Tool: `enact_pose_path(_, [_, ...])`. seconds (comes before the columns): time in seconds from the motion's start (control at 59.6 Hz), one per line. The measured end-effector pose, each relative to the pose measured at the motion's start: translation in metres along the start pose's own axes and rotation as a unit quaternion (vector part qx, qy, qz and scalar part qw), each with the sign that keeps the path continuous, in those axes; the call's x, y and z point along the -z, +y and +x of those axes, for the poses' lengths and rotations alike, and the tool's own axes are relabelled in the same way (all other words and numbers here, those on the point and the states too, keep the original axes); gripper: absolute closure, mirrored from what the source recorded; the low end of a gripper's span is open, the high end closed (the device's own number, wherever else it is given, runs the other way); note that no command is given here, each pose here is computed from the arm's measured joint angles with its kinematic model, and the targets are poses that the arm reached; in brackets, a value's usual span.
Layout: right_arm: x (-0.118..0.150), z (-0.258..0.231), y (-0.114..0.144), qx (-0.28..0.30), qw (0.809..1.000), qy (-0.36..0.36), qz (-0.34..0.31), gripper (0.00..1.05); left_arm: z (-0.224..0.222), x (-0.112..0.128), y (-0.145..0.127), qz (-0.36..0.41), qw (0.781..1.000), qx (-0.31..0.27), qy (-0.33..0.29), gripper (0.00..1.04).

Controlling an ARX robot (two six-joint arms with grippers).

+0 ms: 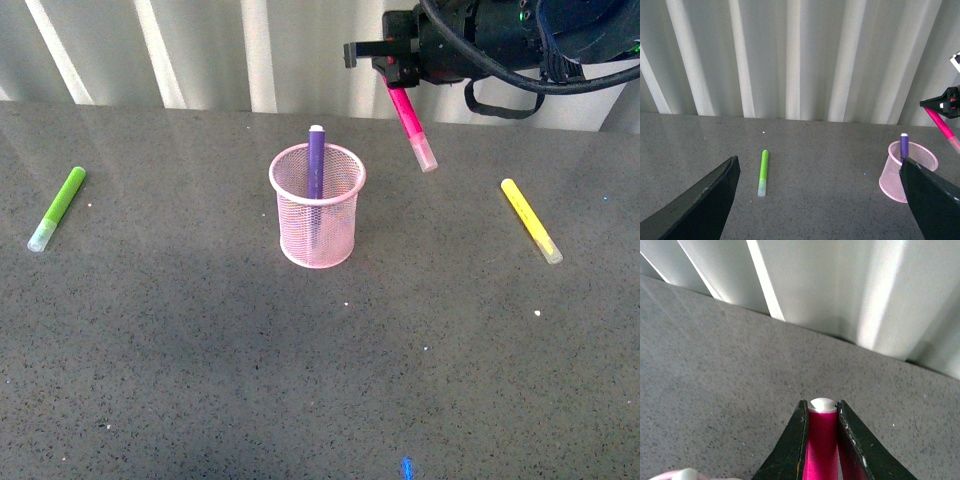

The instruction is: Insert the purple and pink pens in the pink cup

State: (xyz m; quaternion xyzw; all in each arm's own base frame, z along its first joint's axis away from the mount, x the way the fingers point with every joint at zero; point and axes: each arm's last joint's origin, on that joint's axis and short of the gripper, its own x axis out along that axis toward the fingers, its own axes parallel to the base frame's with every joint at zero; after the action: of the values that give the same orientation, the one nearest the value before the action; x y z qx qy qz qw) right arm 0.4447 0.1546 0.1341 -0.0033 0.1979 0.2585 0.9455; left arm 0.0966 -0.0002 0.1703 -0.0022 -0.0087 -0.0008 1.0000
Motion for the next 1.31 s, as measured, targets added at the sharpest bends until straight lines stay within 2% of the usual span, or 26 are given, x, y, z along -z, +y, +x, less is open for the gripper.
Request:
enact_pose_path(0.218, [-0.006,-0.019,0.035,-0.033,0.994,-0.098,-0.045,0.93,0.000,0.000,0.000,0.000,1.000,0.000,0.000,0.07])
enact_pose_path(0.319, [-0.005,-0.027,0.056,-0.054,0.983,-0.163,-0.061,0.93,0.000,0.000,0.000,0.000,1.000,0.000,0.000,0.07])
enact_pose_path(0.47, [-0.003,-0.027,0.071,-0.061,0.972,-0.216,-0.067,0.93,0.000,0.000,0.000,0.000,1.000,0.000,0.000,0.07])
enact_pose_path(0.755, [0.019,0.003,0.072,-0.058,0.974,-0.213,-0.046,0.93,0.000,0.000,0.000,0.000,1.000,0.000,0.000,0.07])
enact_pose_path(1.308, [0.031,0.026,0.089,-0.088,0.971,-0.214,-0.052,0.93,0.000,0.000,0.000,0.000,1.000,0.000,0.000,0.07])
